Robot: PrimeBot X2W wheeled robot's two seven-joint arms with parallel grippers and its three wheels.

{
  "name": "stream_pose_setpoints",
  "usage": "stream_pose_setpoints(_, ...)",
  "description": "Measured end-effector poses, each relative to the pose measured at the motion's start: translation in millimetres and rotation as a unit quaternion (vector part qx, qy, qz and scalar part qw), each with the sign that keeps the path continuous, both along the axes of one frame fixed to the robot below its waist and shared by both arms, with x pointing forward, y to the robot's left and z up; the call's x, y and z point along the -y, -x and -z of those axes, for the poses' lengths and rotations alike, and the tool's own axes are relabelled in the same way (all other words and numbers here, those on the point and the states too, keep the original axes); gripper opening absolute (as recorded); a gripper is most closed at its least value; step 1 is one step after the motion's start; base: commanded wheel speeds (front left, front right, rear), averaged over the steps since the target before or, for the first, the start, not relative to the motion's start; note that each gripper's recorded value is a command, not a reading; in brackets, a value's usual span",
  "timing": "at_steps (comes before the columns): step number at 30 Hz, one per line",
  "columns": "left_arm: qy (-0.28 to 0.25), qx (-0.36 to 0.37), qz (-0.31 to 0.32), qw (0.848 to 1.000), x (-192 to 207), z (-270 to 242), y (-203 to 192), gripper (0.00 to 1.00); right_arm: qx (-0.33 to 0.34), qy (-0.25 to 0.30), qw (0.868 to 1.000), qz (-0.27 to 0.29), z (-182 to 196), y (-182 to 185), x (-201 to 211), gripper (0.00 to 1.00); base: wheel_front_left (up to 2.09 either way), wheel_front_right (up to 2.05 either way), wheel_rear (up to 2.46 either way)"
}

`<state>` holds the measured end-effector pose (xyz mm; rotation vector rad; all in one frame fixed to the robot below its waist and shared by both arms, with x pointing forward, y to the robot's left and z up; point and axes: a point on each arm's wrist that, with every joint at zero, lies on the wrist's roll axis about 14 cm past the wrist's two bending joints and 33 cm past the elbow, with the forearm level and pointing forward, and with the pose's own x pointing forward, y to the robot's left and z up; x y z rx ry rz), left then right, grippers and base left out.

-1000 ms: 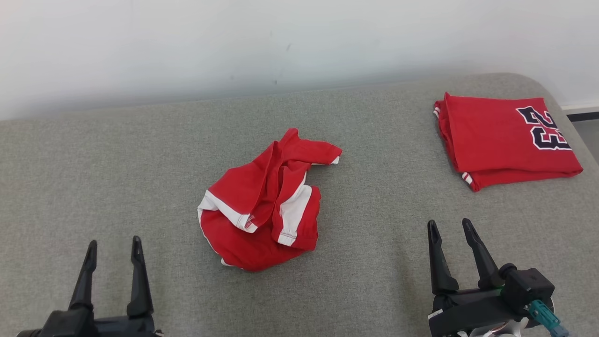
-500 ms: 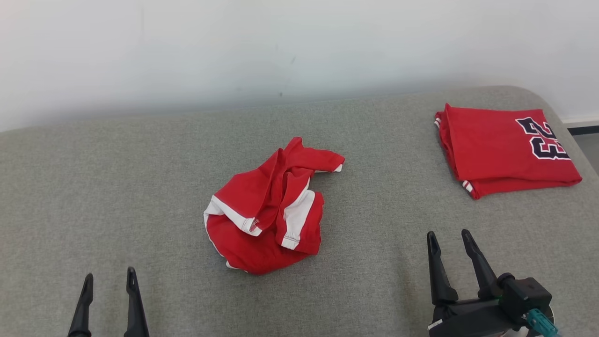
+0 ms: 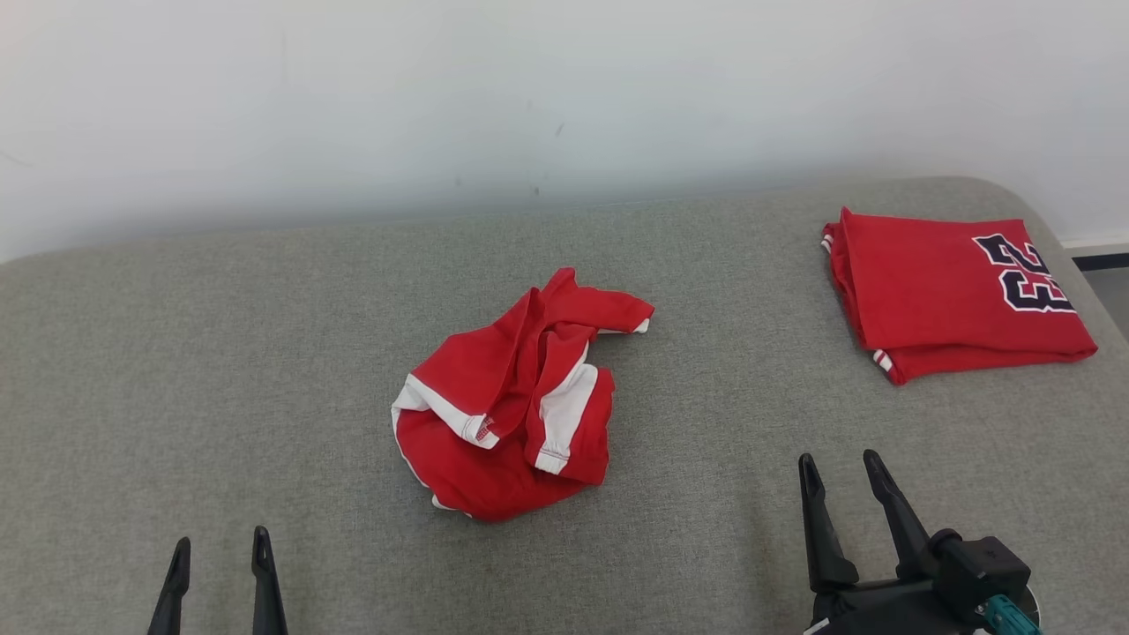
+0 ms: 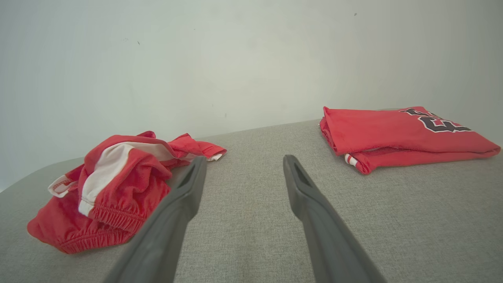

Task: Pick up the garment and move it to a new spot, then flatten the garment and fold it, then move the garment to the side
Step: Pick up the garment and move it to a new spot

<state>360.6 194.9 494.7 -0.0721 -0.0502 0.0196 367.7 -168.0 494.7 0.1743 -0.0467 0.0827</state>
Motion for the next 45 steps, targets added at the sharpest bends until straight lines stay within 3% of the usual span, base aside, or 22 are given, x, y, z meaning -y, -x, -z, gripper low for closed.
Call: stream_pose_setpoints(45, 0.011, -0.014, 0.029, 0.999, 12, 9, 10, 1.00, -0.004, 0.000, 1.000, -0.007, 3, 5, -5, 1.00, 0.00, 0.00, 0.00)
